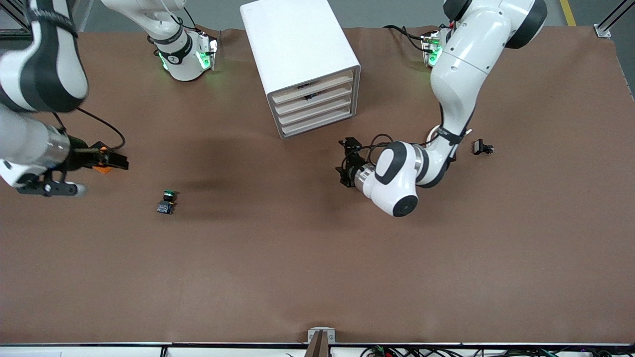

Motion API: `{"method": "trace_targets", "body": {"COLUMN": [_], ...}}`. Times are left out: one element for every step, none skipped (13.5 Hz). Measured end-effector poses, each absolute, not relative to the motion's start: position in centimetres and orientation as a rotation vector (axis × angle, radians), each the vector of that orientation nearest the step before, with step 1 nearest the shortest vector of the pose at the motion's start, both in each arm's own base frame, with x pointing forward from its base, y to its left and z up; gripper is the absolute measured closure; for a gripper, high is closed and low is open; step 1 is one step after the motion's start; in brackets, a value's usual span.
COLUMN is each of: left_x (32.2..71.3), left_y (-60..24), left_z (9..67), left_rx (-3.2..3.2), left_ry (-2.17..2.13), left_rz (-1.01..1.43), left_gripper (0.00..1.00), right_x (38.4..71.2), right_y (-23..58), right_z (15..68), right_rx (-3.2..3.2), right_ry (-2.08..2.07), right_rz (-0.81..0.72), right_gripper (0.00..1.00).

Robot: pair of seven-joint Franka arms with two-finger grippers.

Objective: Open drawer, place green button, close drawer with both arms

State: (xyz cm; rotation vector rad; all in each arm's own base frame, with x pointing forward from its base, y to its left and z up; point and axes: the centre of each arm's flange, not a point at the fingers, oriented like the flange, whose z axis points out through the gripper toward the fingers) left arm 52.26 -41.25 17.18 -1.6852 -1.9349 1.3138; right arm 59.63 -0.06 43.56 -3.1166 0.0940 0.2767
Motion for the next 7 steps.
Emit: {"method": "trace_targets", "body": {"left_x": [51.3,50.6,50.2,49.7,49.0,48.3,47.5], "left_y": [-42.1,-42.7,-43.0,-43.2,-43.4,-43.7,-44.1], "left_z": [16.5,15.9,15.4,15.1,14.8,14.5,14.1], "left_rx": [-1.607,-1.516,-1.430,-1.364,-1.309,-1.270,-1.247], "left_ry": [-1.926,-1.935,-1.944,-1.934,-1.908,-1.876,-1.840], "left_rz": [1.350,1.372,1.380,1.382,1.392,1.406,1.416], "left_gripper": [0.00,0.00,0.00,0.00,0.00,0.09,0.14], "right_x": [60.0,60.2,60.4,60.6,60.9,61.2,61.4], "right_y": [-0.1,0.0,0.1,0.3,0.4,0.5,0.5], "right_z": [41.4,39.4,37.6,35.8,34.2,32.6,31.0], "right_rx": [-3.118,-3.119,-3.120,-3.120,-3.120,-3.121,-3.121], "right_ry": [0.108,0.128,0.148,0.171,0.187,0.196,0.202], "right_rz": [0.257,0.247,0.248,0.250,0.250,0.247,0.233], "right_gripper": [0.00,0.00,0.00,0.00,0.00,0.00,0.00]}}
